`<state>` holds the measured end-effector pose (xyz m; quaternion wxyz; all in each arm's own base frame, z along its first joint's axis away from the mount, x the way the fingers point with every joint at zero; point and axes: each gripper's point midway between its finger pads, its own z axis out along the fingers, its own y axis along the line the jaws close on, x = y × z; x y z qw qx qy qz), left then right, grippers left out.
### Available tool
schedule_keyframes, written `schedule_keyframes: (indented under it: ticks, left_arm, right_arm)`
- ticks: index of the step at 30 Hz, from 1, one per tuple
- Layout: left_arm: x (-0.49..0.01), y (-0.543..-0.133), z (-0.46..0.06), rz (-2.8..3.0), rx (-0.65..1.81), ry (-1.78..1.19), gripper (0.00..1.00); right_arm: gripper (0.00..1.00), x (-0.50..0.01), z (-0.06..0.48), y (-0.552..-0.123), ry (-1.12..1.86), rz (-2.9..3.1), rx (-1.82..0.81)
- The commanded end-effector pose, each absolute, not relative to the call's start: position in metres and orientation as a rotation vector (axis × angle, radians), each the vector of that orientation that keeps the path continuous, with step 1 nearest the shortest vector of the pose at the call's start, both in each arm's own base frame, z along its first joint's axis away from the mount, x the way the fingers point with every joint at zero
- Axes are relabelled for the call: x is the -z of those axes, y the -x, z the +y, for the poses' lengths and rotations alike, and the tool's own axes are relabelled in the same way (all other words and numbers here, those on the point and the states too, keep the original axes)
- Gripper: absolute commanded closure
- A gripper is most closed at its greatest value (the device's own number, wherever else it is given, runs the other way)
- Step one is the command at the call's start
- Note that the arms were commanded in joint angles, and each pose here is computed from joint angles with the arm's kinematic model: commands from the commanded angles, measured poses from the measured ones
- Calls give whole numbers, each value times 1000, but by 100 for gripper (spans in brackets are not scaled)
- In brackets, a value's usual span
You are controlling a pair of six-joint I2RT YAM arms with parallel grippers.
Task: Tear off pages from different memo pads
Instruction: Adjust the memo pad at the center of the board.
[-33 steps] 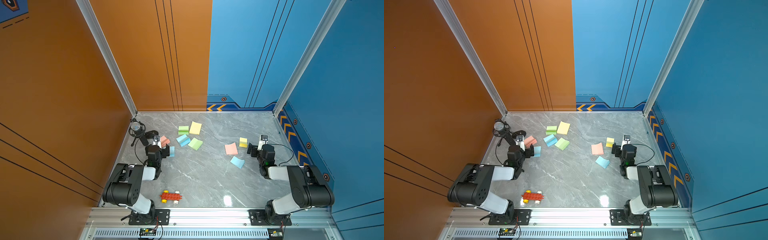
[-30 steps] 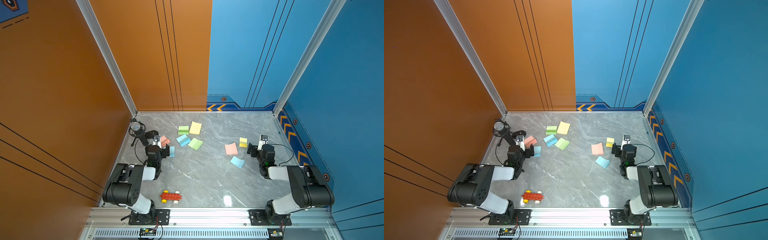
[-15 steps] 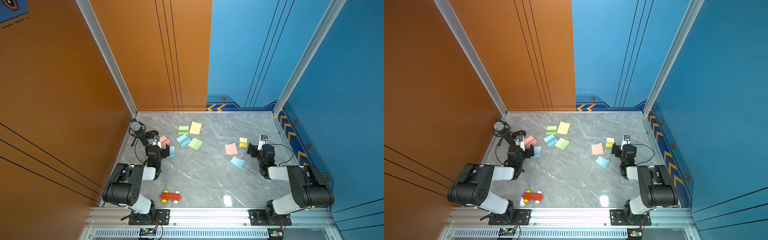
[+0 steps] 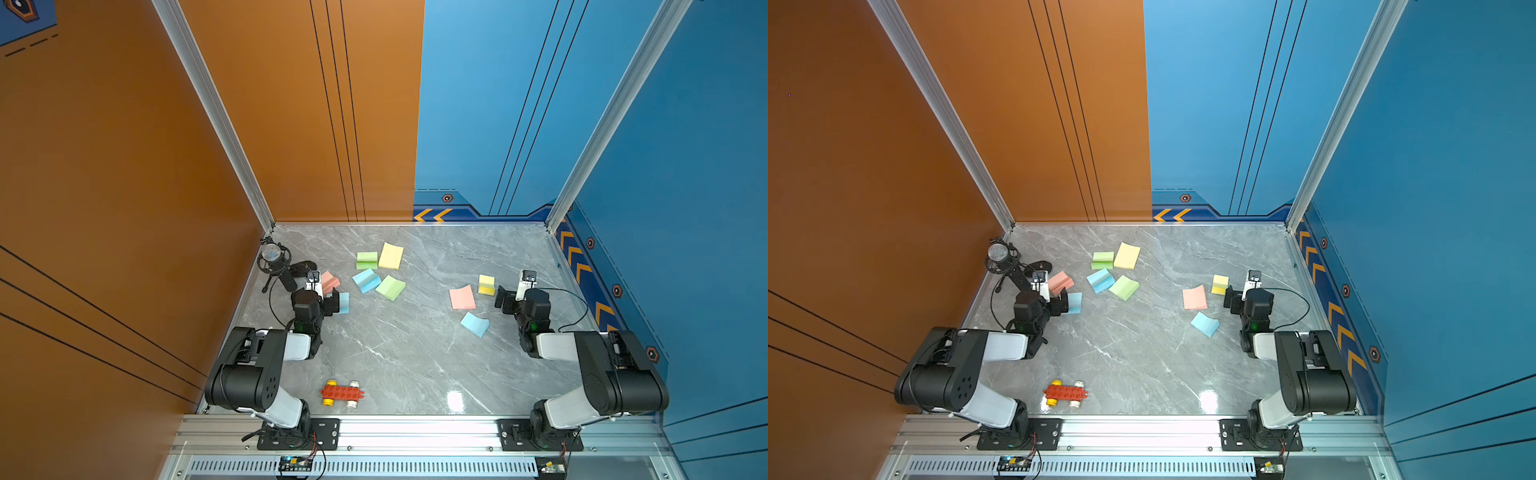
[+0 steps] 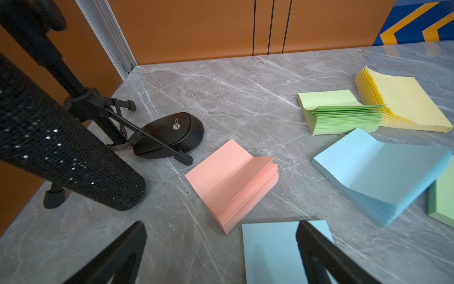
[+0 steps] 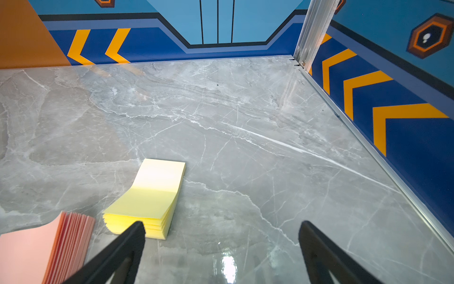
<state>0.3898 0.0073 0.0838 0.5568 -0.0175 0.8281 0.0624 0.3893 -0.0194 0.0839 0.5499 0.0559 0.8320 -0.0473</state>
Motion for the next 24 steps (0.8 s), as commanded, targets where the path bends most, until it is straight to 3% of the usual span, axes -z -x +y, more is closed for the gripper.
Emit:
schedule_keyframes:
  ticks: [1,9,16,19,24]
  left_arm:
    - [-88,-395,7,1951,-130,32,2]
    - [-94,-391,7,1934,-187,38,1]
    - [-167,-362,-7,1747,-442,106,1]
    - [-184,-348,-17,1686,-269,215,1]
    - [-176,-323,-44,1774,264,367,2]
  right_arm:
    - [0,-89,-19,-393,-136,1957,91]
    - [0,-92,-9,-392,-80,1953,91]
    - [0,-143,-15,-380,-248,2062,374]
    - [0,-164,5,-368,-213,2099,477]
    - [0,-155,49,-344,-168,2294,312]
